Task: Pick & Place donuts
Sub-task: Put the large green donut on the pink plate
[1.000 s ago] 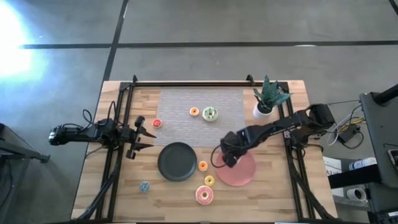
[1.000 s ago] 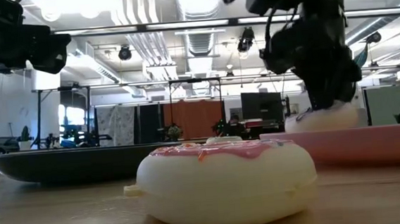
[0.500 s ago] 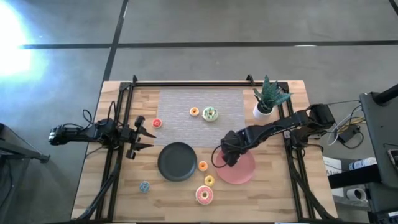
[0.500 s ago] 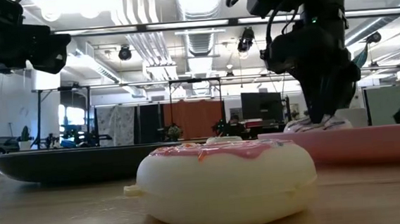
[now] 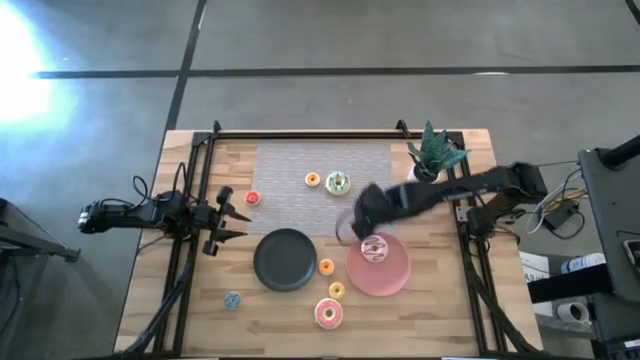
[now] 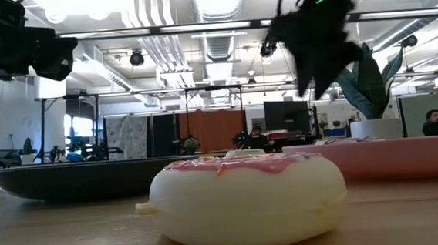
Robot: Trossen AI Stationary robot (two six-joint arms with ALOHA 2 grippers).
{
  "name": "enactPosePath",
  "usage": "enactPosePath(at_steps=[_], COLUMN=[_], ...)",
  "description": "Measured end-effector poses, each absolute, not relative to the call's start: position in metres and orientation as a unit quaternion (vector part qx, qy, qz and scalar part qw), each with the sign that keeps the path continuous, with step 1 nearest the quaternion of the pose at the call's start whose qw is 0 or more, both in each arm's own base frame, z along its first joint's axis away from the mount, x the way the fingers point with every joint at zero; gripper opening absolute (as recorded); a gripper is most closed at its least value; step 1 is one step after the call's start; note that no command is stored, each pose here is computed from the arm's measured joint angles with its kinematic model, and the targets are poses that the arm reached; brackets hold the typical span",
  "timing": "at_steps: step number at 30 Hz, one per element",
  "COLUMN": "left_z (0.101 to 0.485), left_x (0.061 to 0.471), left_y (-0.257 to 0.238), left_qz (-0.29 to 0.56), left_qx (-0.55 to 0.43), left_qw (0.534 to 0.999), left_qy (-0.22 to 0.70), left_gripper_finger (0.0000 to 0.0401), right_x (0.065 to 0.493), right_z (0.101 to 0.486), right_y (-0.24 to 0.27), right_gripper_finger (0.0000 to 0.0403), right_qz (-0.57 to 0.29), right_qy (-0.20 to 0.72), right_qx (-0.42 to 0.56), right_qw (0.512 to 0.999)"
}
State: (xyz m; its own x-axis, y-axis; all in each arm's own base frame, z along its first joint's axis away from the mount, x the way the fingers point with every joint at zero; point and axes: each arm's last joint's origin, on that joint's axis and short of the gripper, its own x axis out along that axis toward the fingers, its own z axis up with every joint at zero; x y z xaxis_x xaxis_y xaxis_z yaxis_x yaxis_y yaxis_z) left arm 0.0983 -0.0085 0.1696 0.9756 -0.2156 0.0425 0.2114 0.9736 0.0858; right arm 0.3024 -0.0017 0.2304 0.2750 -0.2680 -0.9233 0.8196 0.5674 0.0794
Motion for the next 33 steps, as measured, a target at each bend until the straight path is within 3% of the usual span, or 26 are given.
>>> enactPosePath(at_steps=[4, 11, 16, 24, 33], left_z=[0.170, 0.170, 0.170, 0.169, 0.169], left_x=[0.098, 0.098, 0.098, 0.098, 0.098], left_y=[-0.009, -0.008, -0.009, -0.009, -0.008], left_qz=[-0.107, -0.107, -0.108, -0.108, -0.107], left_qx=[0.040, 0.040, 0.040, 0.040, 0.040], left_qw=[0.993, 0.993, 0.993, 0.993, 0.993], left_qy=[-0.026, -0.025, -0.025, -0.025, -0.025], left_gripper_finger=[0.0144, 0.0144, 0.0144, 0.0144, 0.0144], right_x=[0.321, 0.328, 0.344, 0.370, 0.379], right_z=[0.213, 0.201, 0.189, 0.160, 0.160], right_y=[-0.061, -0.118, -0.133, -0.145, -0.152], right_gripper_finger=[0.0214, 0.0215, 0.0215, 0.0215, 0.0214], right_qz=[-0.390, -0.414, -0.382, -0.390, -0.397], right_qy=[0.428, 0.413, 0.415, 0.463, 0.483], right_qx=[0.380, 0.414, 0.420, 0.394, 0.362], right_qw=[0.721, 0.697, 0.711, 0.692, 0.692])
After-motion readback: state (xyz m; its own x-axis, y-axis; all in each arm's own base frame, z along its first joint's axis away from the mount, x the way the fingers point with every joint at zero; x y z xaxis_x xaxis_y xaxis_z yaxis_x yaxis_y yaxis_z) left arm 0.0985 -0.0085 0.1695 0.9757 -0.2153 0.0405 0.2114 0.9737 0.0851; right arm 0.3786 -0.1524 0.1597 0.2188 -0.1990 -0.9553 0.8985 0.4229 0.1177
